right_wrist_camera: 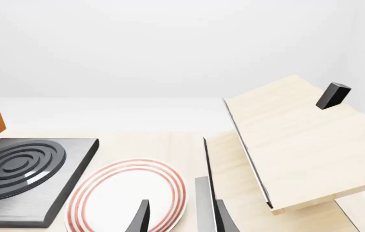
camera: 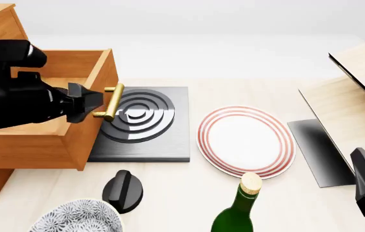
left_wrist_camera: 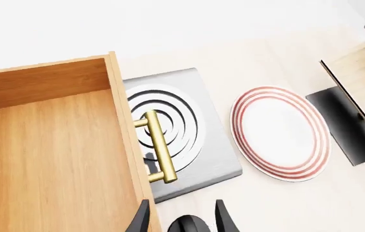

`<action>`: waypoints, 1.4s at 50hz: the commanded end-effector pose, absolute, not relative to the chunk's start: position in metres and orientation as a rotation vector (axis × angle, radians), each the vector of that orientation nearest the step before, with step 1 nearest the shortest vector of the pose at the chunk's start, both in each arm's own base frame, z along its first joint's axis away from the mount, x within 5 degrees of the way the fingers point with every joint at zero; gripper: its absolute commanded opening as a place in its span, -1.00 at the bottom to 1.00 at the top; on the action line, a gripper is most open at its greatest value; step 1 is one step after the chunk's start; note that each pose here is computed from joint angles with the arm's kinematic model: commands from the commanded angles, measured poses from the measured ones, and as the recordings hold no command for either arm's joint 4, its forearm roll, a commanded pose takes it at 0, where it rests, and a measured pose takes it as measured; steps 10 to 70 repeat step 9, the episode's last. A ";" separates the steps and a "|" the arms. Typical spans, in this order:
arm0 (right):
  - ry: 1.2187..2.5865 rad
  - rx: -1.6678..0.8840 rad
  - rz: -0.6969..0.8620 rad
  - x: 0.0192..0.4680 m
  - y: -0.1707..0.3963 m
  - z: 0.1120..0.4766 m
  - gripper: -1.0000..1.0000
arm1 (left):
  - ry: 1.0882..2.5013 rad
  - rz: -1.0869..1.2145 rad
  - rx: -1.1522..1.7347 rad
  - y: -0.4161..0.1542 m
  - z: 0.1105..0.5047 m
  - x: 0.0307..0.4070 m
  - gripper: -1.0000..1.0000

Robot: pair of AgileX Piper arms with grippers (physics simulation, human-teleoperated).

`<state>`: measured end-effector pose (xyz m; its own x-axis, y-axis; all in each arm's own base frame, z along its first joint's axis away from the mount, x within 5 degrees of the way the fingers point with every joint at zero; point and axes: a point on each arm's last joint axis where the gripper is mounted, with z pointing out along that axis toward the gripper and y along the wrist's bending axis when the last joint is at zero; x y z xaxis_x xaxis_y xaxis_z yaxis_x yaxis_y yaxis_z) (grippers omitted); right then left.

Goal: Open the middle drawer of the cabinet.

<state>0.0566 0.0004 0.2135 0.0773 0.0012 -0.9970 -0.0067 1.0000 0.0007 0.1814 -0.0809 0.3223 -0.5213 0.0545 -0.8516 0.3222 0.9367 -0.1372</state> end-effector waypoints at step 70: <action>1.491 -0.004 0.004 0.057 0.000 0.214 1.00 | 2.010 -0.375 0.335 -0.081 0.346 0.163 1.00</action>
